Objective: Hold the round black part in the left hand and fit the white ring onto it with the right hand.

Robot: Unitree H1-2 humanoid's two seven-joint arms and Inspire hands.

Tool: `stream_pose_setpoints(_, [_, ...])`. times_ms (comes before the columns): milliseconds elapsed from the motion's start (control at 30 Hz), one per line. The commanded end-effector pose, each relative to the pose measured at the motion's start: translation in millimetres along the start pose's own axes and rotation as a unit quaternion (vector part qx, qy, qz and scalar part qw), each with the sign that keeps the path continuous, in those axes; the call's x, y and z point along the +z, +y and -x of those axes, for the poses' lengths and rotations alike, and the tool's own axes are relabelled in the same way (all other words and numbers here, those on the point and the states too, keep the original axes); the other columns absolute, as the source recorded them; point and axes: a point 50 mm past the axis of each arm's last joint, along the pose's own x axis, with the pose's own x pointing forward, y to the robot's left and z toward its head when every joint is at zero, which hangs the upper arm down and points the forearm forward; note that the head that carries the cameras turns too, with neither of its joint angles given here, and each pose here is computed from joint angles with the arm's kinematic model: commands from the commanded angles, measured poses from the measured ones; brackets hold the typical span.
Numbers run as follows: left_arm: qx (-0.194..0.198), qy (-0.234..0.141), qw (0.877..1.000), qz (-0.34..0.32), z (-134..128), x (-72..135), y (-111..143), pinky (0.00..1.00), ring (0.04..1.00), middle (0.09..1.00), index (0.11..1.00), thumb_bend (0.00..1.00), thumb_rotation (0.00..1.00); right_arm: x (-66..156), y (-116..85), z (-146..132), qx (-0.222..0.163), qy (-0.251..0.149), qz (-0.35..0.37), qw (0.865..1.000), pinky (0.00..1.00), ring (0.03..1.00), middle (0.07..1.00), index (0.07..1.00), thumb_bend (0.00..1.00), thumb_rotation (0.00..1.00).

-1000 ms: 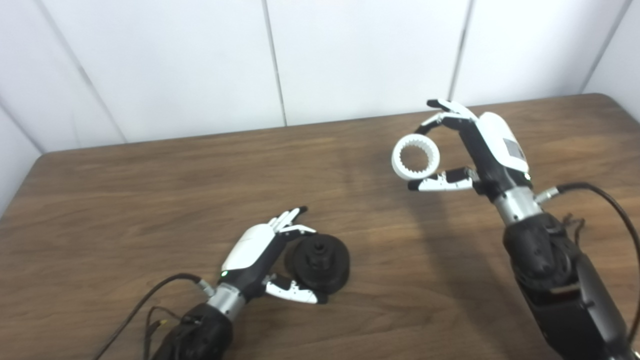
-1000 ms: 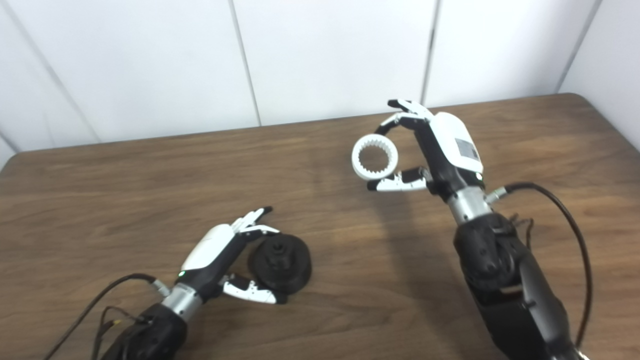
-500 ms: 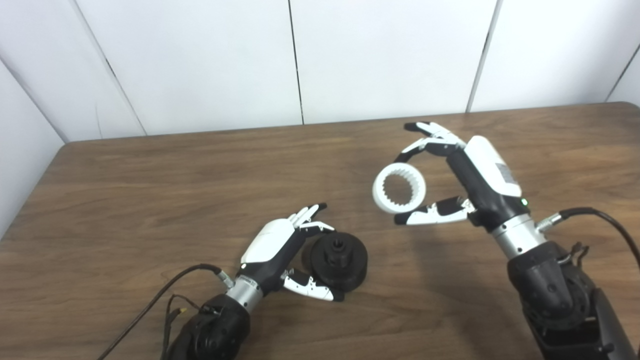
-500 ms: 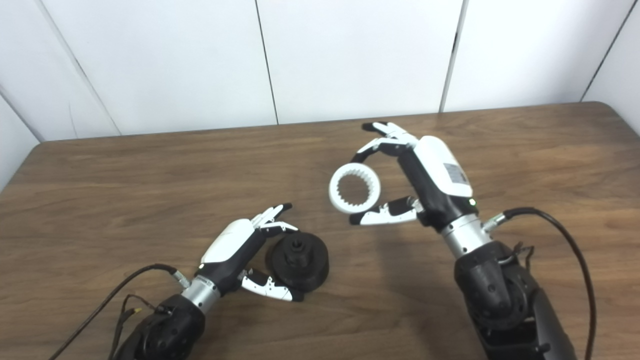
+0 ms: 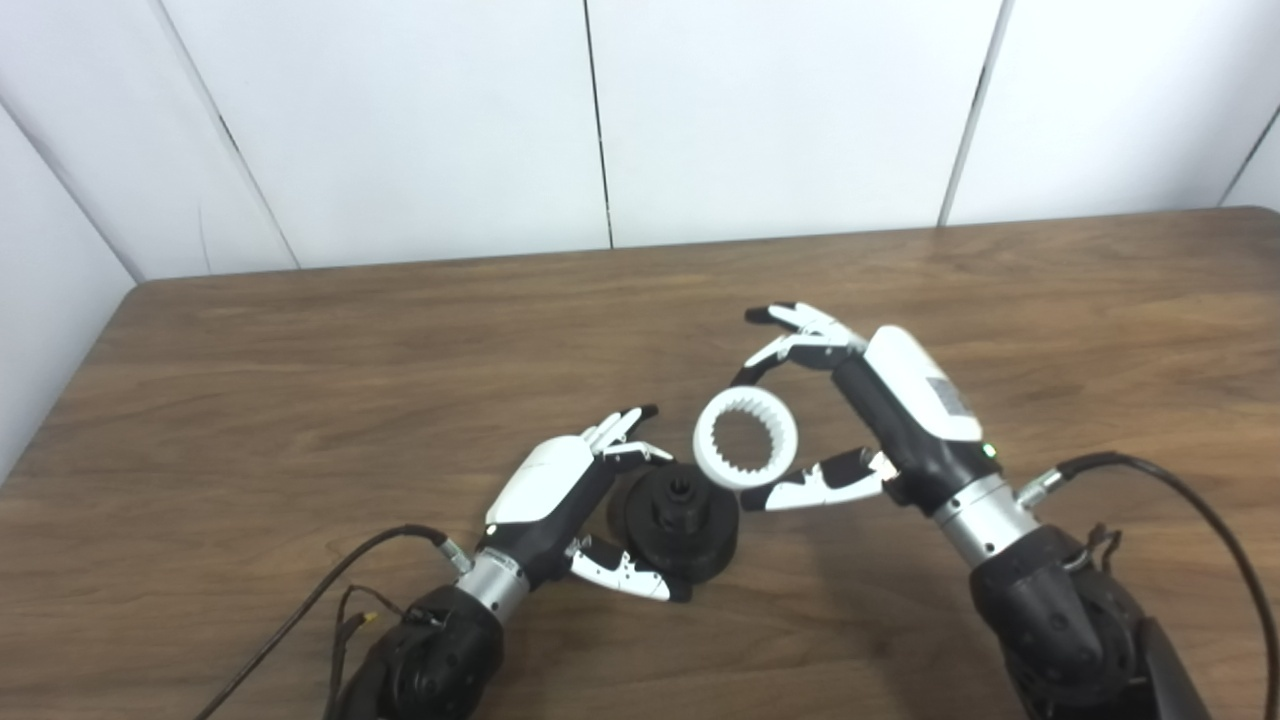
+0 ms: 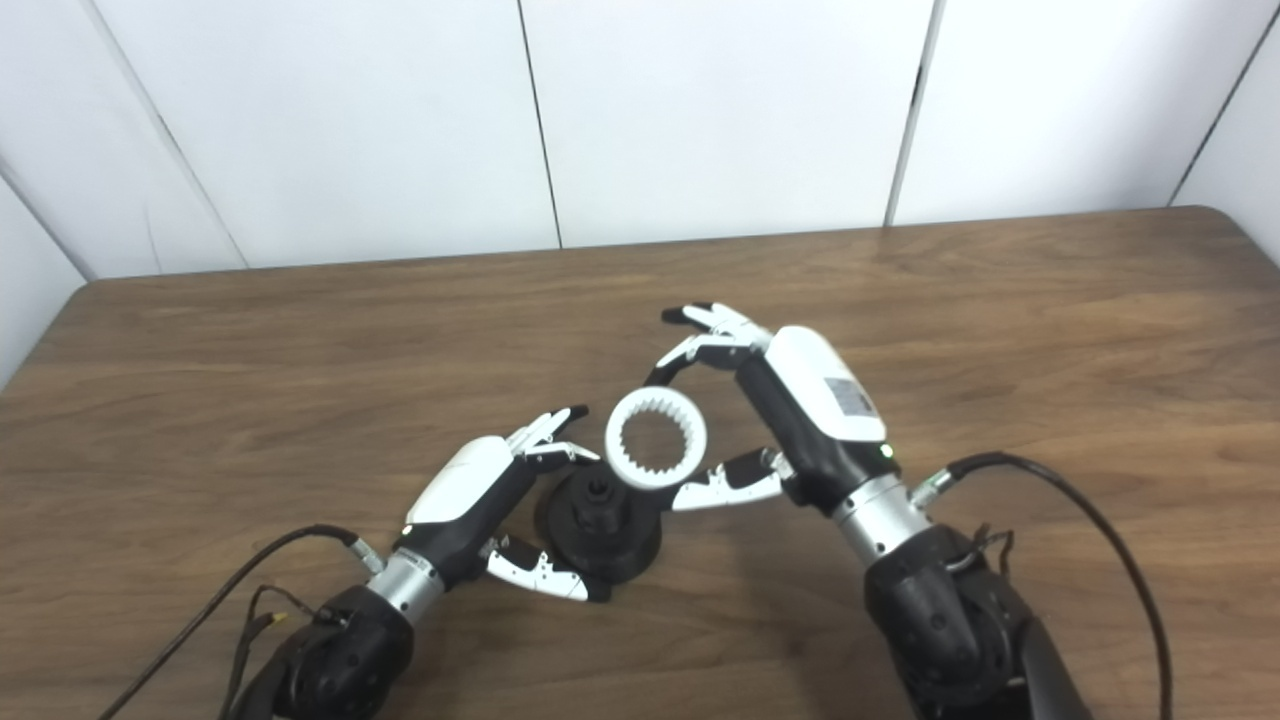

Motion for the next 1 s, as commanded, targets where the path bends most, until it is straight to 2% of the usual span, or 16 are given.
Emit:
stream_pose_setpoints(0, [0.005, -0.013, 1.0, -0.01, -7, 5, 6, 0.97, 1.0, 1.0, 0.668, 0.95, 0.34, 14, -7, -5, -0.018, -0.044, 0.005, 0.999, 0.89, 0.902, 0.871, 0.492, 0.52, 0.15])
stream_pose_setpoints(133, [0.006, -0.015, 1.0, -0.009, -7, 5, 5, 0.97, 1.0, 1.0, 0.668, 0.95, 0.35, 16, 1, -4, -0.013, -0.046, -0.002, 0.999, 0.88, 0.897, 0.871, 0.493, 0.52, 0.15])
stream_pose_setpoints(333, [0.005, -0.015, 1.0, -0.011, -7, 7, 4, 0.98, 1.0, 1.0, 0.669, 0.95, 0.34, 16, 14, -5, 0.006, -0.041, -0.014, 0.999, 0.95, 0.913, 0.885, 0.494, 0.52, 0.16])
stream_pose_setpoints(467, [0.005, -0.015, 1.0, -0.011, -8, 11, 4, 0.98, 1.0, 1.0, 0.669, 0.95, 0.35, 14, 21, -8, 0.012, -0.041, -0.013, 0.999, 0.93, 0.908, 0.885, 0.494, 0.52, 0.16])
stream_pose_setpoints(967, [0.001, -0.013, 1.0, -0.003, -6, 18, 2, 0.99, 1.0, 1.0, 0.664, 0.95, 0.31, 11, 31, -14, 0.023, -0.028, -0.022, 0.999, 0.96, 0.92, 0.893, 0.494, 0.52, 0.16])
